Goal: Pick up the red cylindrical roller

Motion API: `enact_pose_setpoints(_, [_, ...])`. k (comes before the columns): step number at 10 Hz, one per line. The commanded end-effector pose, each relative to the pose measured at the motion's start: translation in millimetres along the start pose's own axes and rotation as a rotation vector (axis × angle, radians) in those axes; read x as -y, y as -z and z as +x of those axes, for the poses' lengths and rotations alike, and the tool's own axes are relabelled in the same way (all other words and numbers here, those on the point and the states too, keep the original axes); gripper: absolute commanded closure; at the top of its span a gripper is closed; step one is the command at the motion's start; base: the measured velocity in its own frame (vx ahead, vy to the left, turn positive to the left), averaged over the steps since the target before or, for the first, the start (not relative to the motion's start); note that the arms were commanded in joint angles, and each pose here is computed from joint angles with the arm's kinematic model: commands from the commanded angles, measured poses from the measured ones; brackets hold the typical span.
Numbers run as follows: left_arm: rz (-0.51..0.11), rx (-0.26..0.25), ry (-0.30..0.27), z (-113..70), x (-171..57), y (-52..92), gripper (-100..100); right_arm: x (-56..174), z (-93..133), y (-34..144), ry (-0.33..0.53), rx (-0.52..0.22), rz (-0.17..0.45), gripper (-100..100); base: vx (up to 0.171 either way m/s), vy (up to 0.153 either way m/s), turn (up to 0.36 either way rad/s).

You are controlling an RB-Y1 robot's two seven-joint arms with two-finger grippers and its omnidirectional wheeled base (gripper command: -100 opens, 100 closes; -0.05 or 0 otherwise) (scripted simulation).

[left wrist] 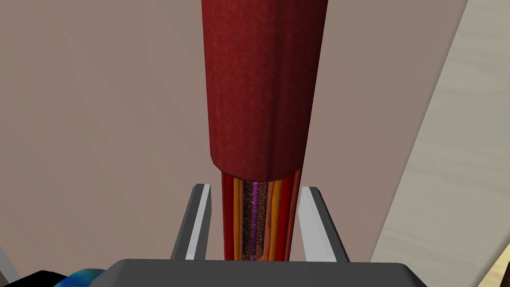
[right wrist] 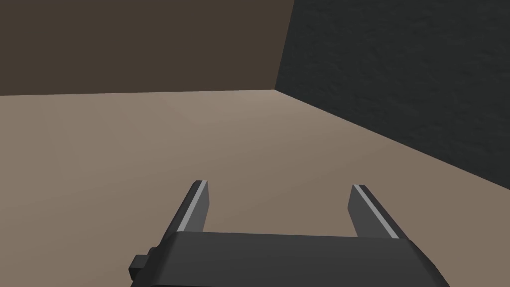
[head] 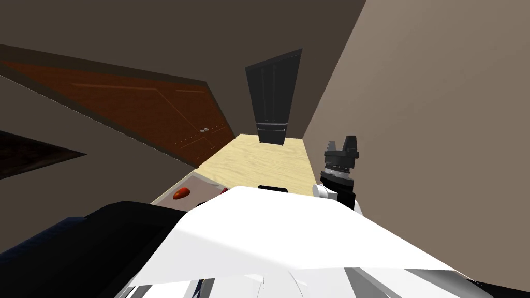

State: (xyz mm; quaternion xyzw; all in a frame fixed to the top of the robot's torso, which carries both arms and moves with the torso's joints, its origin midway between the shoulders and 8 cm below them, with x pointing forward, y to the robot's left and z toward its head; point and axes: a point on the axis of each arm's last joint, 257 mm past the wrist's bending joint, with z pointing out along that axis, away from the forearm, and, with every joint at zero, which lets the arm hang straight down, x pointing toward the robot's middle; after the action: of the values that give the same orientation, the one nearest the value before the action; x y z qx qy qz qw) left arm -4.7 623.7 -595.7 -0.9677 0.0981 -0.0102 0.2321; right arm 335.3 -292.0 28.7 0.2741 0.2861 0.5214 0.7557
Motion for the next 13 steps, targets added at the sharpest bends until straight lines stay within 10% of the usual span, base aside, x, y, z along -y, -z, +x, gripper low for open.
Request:
enact_pose_setpoints(1, [-0.013,-0.031,-0.054,24.0,-4,0.0,100,0,0,0.0,0.0,0.0,0.0,0,0.06,0.018,0.364])
enact_pose_setpoints(3, [-0.034,-0.027,0.035,17.8,-11,-0.3,100,0,0,0.1,0.0,0.0,0.0,0,0.052,0.01,0.165])
enact_pose_setpoints(6, [-0.024,-0.066,-0.116,52.3,-8,0.8,100,0,0,0.0,0.0,0.0,0.0,0,0.014,0.009,0.105])
enact_pose_setpoints(9, [-0.049,-0.078,-0.135,67.2,-18,1.3,100,0,0,0.1,0.0,0.0,0.0,0,0.069,0.019,0.316])
enact_pose_setpoints(13, [-0.035,-0.163,-0.3,134.2,-20,11.0,100,0,0,0.0,0.0,0.0,0.0,0,0.054,0.005,0.265])
